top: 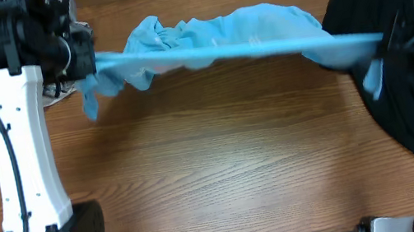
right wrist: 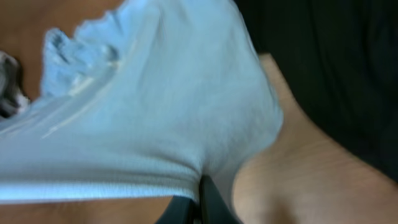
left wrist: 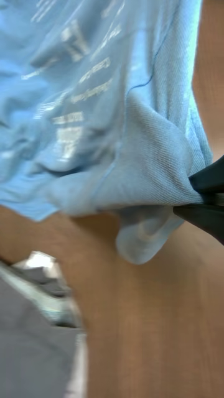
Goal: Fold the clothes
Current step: 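Lower the shirt flat with both grippers holding its bottom corners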
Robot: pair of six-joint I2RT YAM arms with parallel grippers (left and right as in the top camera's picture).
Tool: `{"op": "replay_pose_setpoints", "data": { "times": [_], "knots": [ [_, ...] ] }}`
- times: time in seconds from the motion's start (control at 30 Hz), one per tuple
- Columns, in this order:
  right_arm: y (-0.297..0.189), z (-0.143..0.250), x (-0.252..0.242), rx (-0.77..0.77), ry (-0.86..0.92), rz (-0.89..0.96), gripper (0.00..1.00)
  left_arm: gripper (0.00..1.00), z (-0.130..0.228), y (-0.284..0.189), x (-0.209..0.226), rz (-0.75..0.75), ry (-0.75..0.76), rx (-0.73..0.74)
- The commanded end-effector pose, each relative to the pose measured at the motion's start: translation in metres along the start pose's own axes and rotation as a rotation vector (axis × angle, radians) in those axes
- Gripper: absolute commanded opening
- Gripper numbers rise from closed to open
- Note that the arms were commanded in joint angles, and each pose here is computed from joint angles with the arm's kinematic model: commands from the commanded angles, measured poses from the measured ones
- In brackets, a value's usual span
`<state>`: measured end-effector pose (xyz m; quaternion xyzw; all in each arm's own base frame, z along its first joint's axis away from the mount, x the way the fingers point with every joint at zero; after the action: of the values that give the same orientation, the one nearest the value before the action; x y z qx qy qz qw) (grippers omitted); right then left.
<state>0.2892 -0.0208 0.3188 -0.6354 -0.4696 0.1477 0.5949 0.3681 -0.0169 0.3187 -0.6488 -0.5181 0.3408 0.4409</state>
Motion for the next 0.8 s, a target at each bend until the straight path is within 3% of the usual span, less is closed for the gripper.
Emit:
{"op": "replay_pose_setpoints", "data": {
  "times": [0.0, 0.17, 0.47, 0.77],
  "knots": [
    [0.024, 0.022, -0.038, 0.017, 0.075, 0.104, 0.04, 0.04, 0.034, 0.016, 0.017, -0.073, -0.056, 0.123],
    [0.037, 0.068, -0.066, 0.058, 0.111, 0.130, 0.04, 0.04, 0.071, 0.033, 0.008, -0.062, -0.056, 0.197],
    [0.035, 0.112, -0.088, 0.110, 0.168, 0.164, 0.04, 0.04, 0.125, 0.028, -0.008, -0.057, -0.120, 0.121],
    [0.061, 0.135, -0.099, 0.199, 0.296, 0.186, 0.04, 0.04, 0.182, 0.097, -0.032, 0.054, -0.172, 0.241]
  ]
}}
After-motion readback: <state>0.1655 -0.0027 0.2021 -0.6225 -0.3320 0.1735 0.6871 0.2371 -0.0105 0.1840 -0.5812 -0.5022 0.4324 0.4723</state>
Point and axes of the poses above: each gripper's point midway between its finger pads, its own y axis out along the fingers, its own x axis along the line the jaws close on, z = x × y, the point moved 1 cm from there along -y, back along the fingers, and after that the axes turned 15 degrees about y, right-handed, at the moved point
